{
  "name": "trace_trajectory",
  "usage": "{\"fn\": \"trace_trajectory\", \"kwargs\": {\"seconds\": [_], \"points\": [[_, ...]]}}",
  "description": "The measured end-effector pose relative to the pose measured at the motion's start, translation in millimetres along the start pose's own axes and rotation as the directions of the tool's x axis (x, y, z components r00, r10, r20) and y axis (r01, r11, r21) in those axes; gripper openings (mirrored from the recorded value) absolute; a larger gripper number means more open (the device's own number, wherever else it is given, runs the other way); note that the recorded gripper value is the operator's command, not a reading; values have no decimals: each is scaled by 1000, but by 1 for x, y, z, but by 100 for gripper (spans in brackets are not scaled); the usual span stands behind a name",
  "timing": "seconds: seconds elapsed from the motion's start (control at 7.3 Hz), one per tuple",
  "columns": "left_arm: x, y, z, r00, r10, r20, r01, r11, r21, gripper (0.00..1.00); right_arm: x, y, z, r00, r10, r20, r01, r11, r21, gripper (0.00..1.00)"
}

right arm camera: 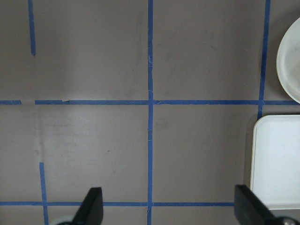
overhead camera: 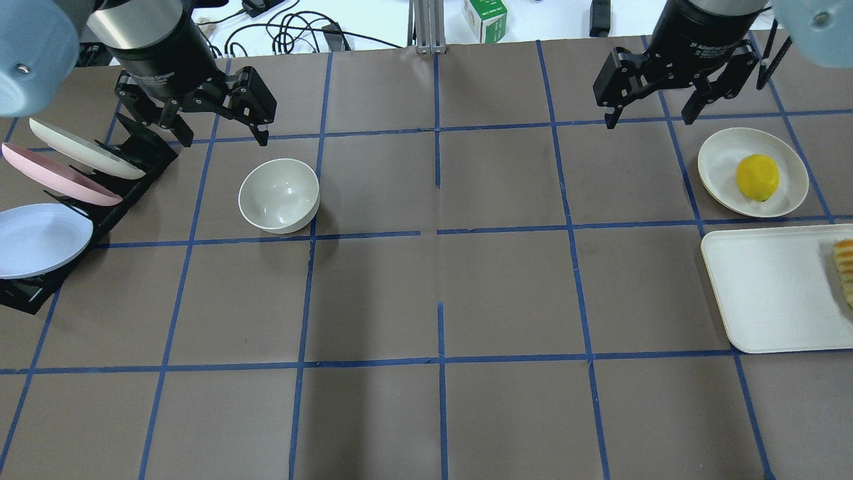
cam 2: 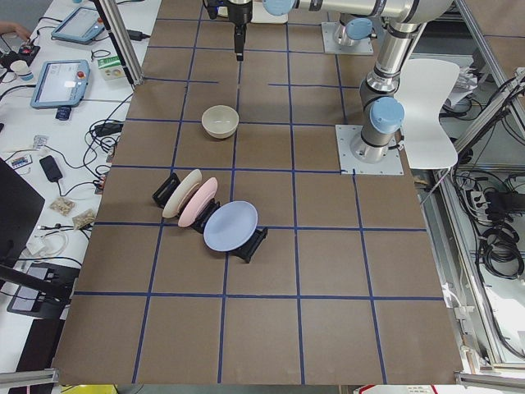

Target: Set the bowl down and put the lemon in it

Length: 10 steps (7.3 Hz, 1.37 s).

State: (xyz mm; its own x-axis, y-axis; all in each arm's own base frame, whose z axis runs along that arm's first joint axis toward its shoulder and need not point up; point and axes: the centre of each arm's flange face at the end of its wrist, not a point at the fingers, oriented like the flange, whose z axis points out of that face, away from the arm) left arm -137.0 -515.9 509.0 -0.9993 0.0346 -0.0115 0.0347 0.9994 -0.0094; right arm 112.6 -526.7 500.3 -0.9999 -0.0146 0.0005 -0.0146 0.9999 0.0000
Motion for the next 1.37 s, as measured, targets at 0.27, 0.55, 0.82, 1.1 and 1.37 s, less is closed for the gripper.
{"fn": "trace_trajectory", "kwargs": {"seconds": [0.27,0.55,0.82,1.1,1.37], "points": [[0,2,-1,1000,0,-1,0,1000,-7,100,0,-1,0,1000,-2,0,2,1000,0,100],[0,5,5,1000,4,-3,-4,1000,-20,100,4,-4,0,1000,-1,-6,1,1000,1,100],[-14,-15,38,1000,16,-23,-17,999,-45,100,7,-5,-2,1000,1,-13,-1,1000,7,100],[-70,-64,101,994,18,-110,-25,997,-66,100,30,-11,-6,999,31,-16,-31,999,16,100],[-123,-104,170,989,31,-143,-39,998,-51,100,94,-22,-1,995,100,-7,-100,995,10,100]]}}
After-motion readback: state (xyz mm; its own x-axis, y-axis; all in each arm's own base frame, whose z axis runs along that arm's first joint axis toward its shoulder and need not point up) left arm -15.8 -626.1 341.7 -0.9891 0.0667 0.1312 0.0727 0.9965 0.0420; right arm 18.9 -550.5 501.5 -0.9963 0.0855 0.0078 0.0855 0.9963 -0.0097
